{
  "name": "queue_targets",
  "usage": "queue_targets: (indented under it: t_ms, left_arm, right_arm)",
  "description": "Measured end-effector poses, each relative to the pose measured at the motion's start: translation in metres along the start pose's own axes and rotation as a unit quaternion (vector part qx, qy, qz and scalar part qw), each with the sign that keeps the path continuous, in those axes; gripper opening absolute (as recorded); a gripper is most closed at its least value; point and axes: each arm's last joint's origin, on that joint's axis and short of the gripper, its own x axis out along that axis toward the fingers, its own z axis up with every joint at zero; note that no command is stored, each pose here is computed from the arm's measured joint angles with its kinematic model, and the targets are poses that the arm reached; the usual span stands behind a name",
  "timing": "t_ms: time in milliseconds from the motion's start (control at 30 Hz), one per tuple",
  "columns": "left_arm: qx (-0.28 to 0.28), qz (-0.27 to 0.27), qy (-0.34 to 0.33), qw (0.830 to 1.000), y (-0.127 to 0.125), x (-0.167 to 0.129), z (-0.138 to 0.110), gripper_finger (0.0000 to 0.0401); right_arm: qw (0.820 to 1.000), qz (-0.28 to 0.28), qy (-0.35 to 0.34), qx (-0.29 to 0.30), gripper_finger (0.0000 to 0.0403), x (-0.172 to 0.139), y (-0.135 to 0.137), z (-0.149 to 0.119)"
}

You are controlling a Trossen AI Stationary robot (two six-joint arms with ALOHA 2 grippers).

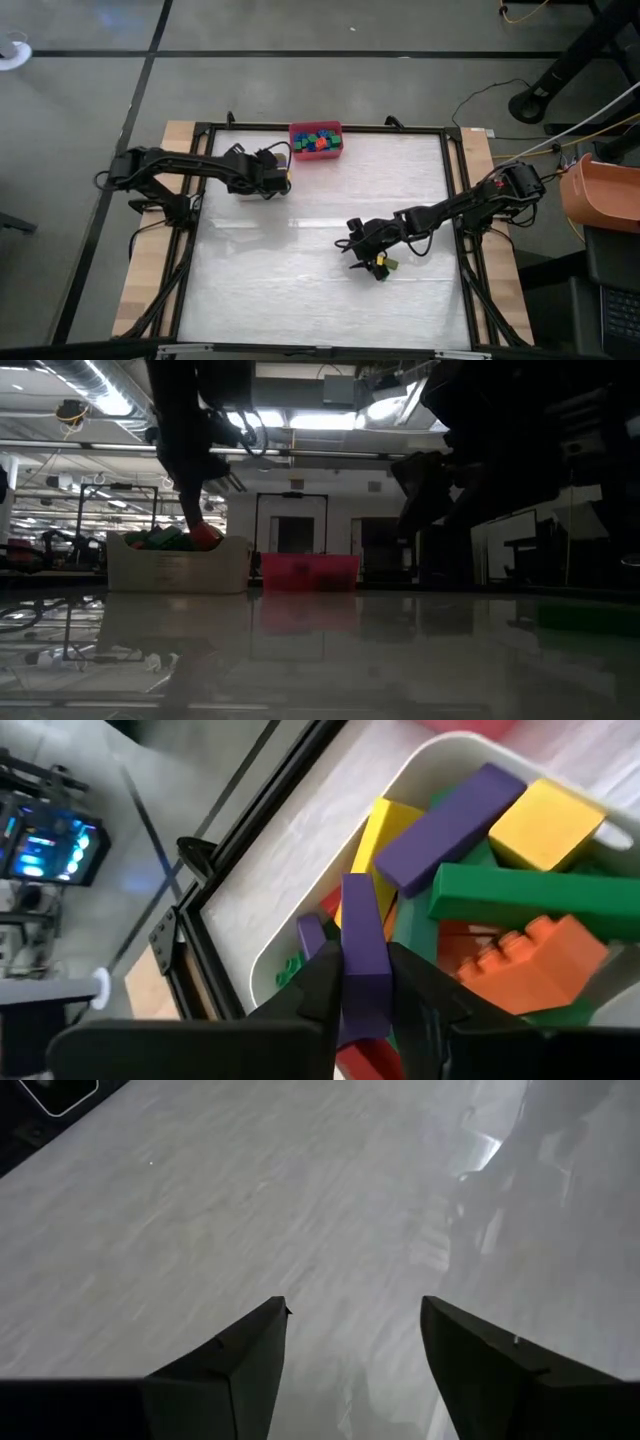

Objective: Sort blocks by size
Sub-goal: Put the large violet wooden block into the white bin, then put the large green wooden block into the white bin

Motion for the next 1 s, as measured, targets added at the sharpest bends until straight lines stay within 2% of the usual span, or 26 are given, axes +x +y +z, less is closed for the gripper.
queue_targets:
  t_ms: [200, 433, 600, 800, 1000]
  left_arm:
    - [0.039, 0.012, 0.016, 0.999, -0.011, 0.01, 0.0, 0.0061]
    - [0.051, 0.019, 0.026, 0.998, -0.018, 0.016, 0.0, 0.0065]
    - [0.055, 0.02, 0.028, 0.998, -0.019, 0.017, 0.0, 0.0099]
    - [0.05, 0.02, 0.027, 0.998, -0.019, 0.017, 0.0, 0.015]
    - [0.042, 0.019, 0.027, 0.999, -0.019, 0.016, 0.001, 0.0163]
  right_arm:
    - [1.0, 0.0, 0.0, 0.0, 0.023, 0.0, 0.0, 0.0]
    - [0.999, 0.015, 0.0, 0.03, 0.023, -0.001, 0.001, 0.0]
    - [0.996, 0.061, -0.001, 0.064, 0.023, -0.005, 0.004, 0.001]
    - [0.988, 0.104, 0.031, 0.112, 0.023, -0.016, 0.013, 0.0]
    - [0.981, 0.12, 0.047, 0.144, 0.023, -0.033, 0.029, 0.006]
